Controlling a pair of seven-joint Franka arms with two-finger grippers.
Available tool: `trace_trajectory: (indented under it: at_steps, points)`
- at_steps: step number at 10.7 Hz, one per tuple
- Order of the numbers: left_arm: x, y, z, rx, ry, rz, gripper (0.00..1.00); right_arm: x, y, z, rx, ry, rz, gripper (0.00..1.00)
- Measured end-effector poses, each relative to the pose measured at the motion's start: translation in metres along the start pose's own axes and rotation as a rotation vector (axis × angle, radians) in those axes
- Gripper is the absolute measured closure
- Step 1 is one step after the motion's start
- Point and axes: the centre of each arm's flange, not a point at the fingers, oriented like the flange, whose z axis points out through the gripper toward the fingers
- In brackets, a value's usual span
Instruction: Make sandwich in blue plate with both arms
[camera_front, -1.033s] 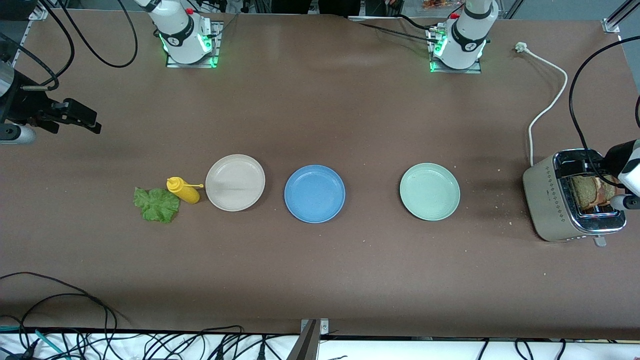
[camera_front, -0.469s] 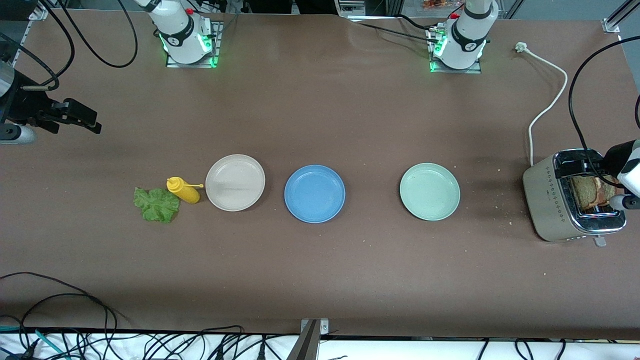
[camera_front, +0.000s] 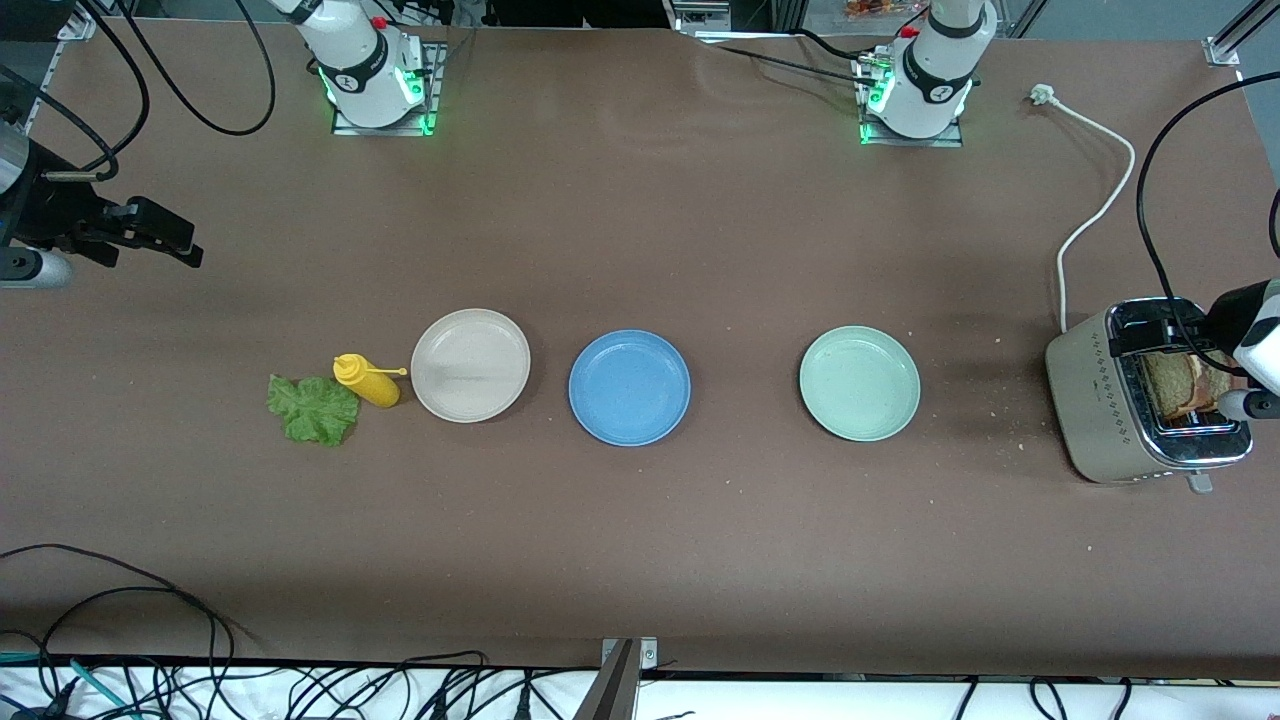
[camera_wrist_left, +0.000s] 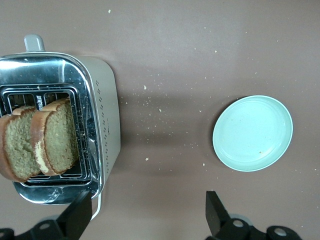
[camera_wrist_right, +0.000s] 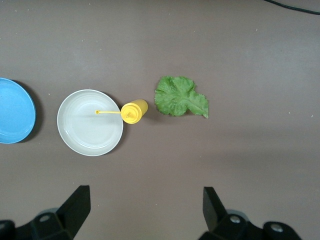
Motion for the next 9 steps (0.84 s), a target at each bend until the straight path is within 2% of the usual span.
trace_trajectory:
  at_steps: [5,9]
  points:
    - [0.0,-0.005,0.0,-0.001,0.0,-0.008,0.0,0.0,-0.003,-0.002,0.0,0.005,-0.017,0.0]
    - [0.002,-0.049,0.012,-0.013,-0.007,-0.05,0.0,0.0,-0.006,-0.009,0.001,0.021,-0.032,0.0]
